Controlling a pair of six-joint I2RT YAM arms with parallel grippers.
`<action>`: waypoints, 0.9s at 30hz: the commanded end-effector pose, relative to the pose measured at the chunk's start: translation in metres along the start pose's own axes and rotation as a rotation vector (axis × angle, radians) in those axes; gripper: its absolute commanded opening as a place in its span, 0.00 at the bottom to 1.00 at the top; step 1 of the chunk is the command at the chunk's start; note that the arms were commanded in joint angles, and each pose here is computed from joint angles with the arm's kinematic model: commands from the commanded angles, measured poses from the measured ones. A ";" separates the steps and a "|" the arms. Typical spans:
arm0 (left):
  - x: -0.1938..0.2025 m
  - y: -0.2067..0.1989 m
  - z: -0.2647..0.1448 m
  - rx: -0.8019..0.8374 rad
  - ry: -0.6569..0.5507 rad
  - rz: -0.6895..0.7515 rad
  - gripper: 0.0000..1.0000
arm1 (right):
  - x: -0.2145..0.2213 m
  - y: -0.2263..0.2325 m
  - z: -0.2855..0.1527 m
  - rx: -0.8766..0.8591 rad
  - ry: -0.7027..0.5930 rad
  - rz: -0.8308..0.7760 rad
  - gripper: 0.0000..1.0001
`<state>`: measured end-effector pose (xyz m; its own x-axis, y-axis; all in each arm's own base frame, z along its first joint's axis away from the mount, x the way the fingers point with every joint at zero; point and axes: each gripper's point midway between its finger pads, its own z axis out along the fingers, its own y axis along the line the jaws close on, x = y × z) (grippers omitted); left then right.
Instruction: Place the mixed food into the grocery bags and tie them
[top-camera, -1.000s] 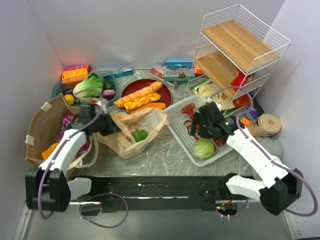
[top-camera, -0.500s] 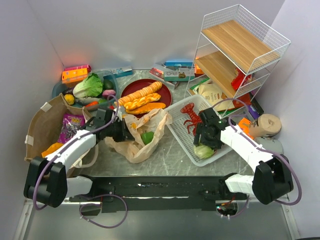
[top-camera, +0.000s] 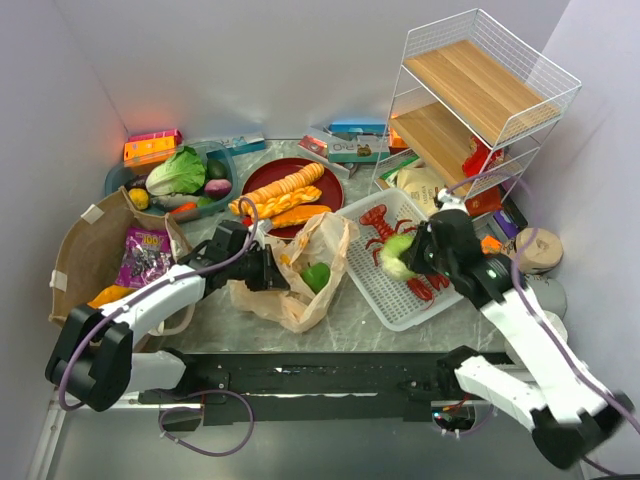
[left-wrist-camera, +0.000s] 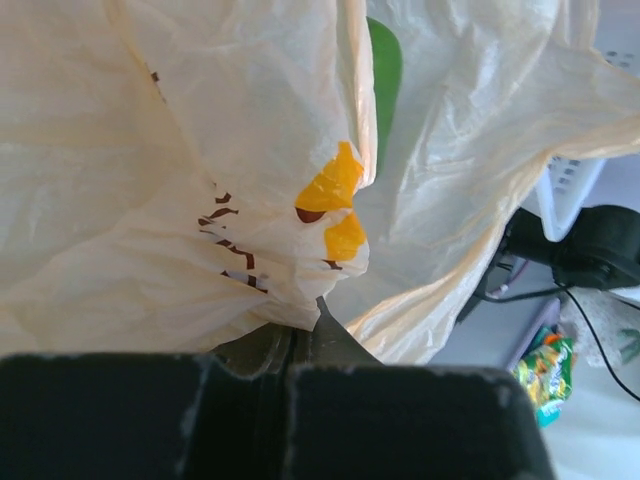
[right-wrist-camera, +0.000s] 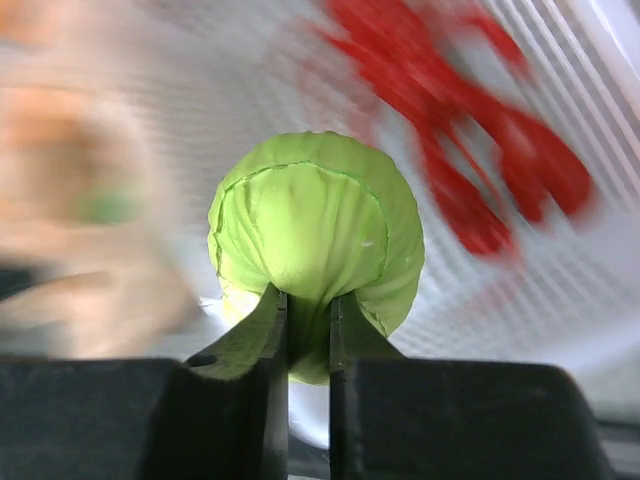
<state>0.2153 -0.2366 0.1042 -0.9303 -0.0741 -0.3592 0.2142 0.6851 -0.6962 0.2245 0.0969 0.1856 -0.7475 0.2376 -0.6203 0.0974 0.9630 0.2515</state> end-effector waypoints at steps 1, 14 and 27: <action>-0.016 -0.006 -0.009 -0.023 -0.058 0.051 0.01 | -0.074 0.090 -0.076 -0.414 -0.344 -0.079 0.00; -0.023 -0.007 -0.026 -0.060 -0.142 0.053 0.01 | -0.027 0.240 -0.012 -0.498 -0.107 -0.519 0.00; -0.023 -0.011 -0.039 -0.080 -0.151 0.078 0.01 | 0.020 0.235 0.063 -0.305 0.078 -0.551 0.00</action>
<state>0.2159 -0.2093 0.1180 -0.8868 -0.1221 -0.4458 0.1984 0.7705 -0.6058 0.2632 0.3137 0.1613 -0.7146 -0.3610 -0.5991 -0.4945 0.8665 0.0677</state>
